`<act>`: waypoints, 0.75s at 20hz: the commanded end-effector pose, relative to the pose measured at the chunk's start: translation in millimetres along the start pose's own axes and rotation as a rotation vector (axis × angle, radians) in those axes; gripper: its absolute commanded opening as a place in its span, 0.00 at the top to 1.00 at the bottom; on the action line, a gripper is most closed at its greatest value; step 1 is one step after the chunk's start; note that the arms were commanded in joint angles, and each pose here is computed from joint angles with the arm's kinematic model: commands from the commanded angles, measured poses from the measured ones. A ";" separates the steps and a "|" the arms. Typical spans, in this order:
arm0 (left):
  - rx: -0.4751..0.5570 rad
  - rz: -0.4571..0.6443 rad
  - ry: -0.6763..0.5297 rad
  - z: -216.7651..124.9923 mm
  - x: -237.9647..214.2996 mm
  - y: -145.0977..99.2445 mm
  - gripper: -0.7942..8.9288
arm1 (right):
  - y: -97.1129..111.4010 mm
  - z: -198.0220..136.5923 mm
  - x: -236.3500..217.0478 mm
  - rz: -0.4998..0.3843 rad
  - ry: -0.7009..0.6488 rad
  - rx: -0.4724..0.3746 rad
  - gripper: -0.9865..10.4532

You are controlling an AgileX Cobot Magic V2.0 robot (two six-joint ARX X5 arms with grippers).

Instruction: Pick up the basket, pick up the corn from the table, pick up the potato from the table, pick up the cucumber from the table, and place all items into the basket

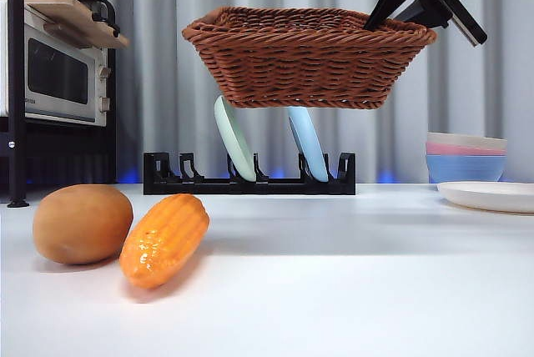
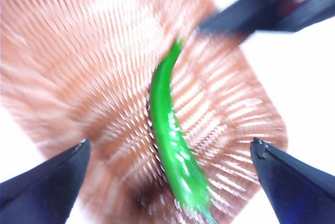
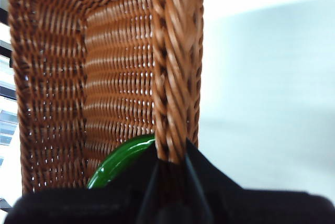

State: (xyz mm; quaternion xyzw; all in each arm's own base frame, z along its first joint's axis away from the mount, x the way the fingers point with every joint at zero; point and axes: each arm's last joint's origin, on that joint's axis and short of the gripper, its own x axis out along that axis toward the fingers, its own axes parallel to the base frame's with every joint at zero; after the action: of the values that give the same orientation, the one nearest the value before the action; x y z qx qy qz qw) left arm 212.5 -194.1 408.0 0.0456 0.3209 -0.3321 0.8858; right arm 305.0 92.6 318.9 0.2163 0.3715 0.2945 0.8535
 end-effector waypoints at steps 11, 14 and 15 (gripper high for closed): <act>-0.063 0.266 0.241 -87.4 -88.0 16.2 0.39 | 2.3 3.4 -5.3 0.018 -0.028 -0.010 0.92; -0.131 0.284 0.314 -121.7 -49.7 22.0 0.39 | 2.1 3.5 -5.4 0.018 -0.029 -0.010 0.92; -0.144 0.283 0.322 -129.3 -37.1 23.5 0.39 | 1.4 3.8 -5.9 0.016 -0.030 -0.008 0.92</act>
State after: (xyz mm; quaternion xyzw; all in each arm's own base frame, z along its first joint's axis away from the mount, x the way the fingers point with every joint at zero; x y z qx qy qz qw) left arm 136.6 -117.2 326.2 0.0932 0.4687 -0.1774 0.8603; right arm 305.7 89.6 319.1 0.2177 0.3701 0.2908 0.8550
